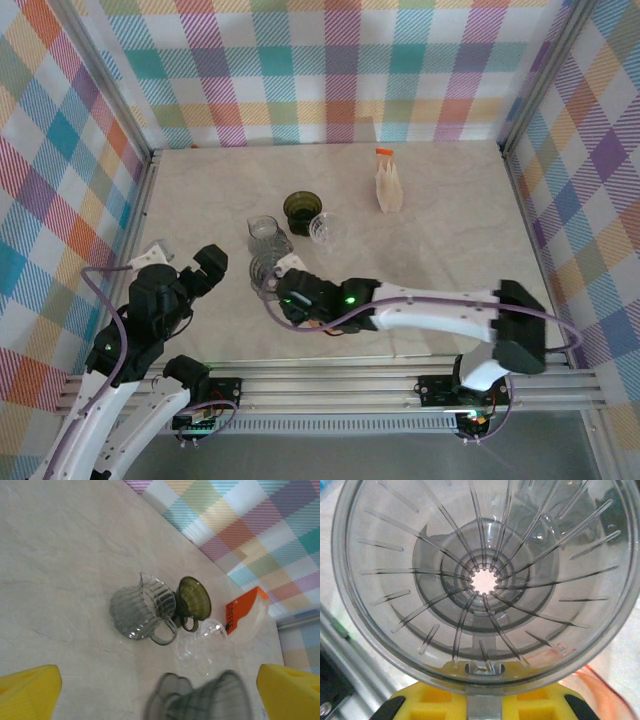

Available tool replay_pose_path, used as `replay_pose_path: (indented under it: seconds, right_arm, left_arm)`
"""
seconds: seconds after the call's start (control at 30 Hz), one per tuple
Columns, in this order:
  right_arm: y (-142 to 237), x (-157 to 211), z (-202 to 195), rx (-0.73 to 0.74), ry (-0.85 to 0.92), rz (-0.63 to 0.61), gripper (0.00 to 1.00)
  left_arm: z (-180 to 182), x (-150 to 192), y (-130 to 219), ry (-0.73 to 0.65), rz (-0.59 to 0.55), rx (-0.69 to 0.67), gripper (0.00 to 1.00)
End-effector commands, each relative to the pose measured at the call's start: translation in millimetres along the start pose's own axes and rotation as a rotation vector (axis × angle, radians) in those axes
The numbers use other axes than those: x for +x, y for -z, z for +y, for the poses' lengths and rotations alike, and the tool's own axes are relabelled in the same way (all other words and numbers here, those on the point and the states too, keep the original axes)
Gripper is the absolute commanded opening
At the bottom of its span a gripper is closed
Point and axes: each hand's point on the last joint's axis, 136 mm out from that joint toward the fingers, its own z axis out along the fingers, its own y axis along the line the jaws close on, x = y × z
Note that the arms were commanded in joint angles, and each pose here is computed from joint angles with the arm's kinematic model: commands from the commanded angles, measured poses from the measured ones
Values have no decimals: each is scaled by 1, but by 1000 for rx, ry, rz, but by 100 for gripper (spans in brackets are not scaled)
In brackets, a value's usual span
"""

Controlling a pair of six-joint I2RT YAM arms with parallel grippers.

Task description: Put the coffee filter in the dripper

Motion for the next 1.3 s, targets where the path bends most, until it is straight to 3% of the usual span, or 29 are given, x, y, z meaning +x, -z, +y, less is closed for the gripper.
replay_pose_path:
  seconds: [0.0,0.17,0.3,0.67,1.27]
  right_arm:
    - [29,11,-26,42,29,42,12]
    - [59,31,-53,71,12,107,12]
    - [66,48,-63,74,7,161,12]
    - [48,67,-64,62,-21,219,11]
    - [41,83,-68,79,-46,251,14]
  left_arm:
    - [-19,19,-19,-41,96,79,100]
    - [-33,57,-55,24,255,143,100]
    - [-31,76,-70,43,305,140,100]
    - [-12,83,-69,25,300,83,100]
    - [-10,83,-69,9,301,73,100]
